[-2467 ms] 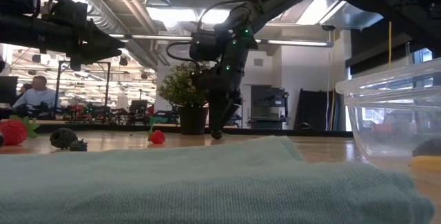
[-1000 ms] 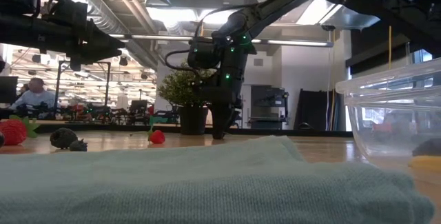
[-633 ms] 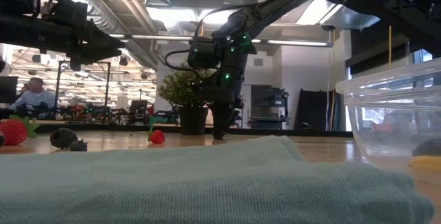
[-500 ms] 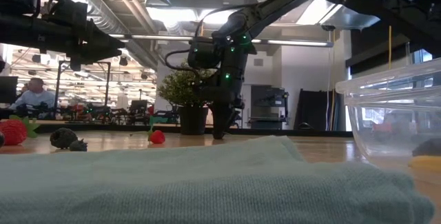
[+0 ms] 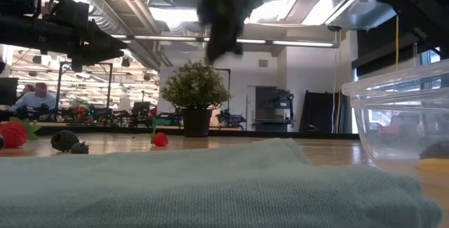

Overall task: Pick and placing Produce into tupperware
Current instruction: Put the black cherry into the transparent bin, then put the red strawberry into the transparent bin

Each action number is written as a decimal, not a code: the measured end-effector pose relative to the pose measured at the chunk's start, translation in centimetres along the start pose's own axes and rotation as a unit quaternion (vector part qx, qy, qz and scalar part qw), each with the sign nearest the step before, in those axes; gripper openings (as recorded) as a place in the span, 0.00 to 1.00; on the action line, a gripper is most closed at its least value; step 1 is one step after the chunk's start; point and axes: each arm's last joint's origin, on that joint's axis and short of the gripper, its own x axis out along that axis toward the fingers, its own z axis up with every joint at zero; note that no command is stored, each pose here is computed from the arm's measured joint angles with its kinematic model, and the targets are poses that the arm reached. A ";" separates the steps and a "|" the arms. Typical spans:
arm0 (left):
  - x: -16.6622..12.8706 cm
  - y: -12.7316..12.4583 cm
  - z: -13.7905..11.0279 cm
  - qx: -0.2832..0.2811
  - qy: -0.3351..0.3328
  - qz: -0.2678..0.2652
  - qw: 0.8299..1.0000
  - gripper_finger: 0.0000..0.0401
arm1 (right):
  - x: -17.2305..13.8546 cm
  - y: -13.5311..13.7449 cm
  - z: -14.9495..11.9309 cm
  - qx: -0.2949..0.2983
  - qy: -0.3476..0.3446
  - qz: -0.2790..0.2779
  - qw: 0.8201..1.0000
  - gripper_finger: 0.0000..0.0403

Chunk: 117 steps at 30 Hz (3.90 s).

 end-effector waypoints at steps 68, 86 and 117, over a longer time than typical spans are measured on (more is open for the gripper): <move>0.0 0.1 0.0 -0.001 -0.006 0.015 1.000 0.36 | 6.5 17.2 -31.0 0.113 0.147 0.023 0.982 0.29; 0.0 0.1 0.1 -0.001 -0.005 0.014 1.000 0.36 | -1.8 15.7 -19.3 0.006 0.083 0.066 0.994 0.29; 0.0 -0.3 0.2 -0.005 0.000 -0.046 0.999 0.36 | 6.7 6.6 -5.7 -0.154 -0.239 0.023 0.959 0.29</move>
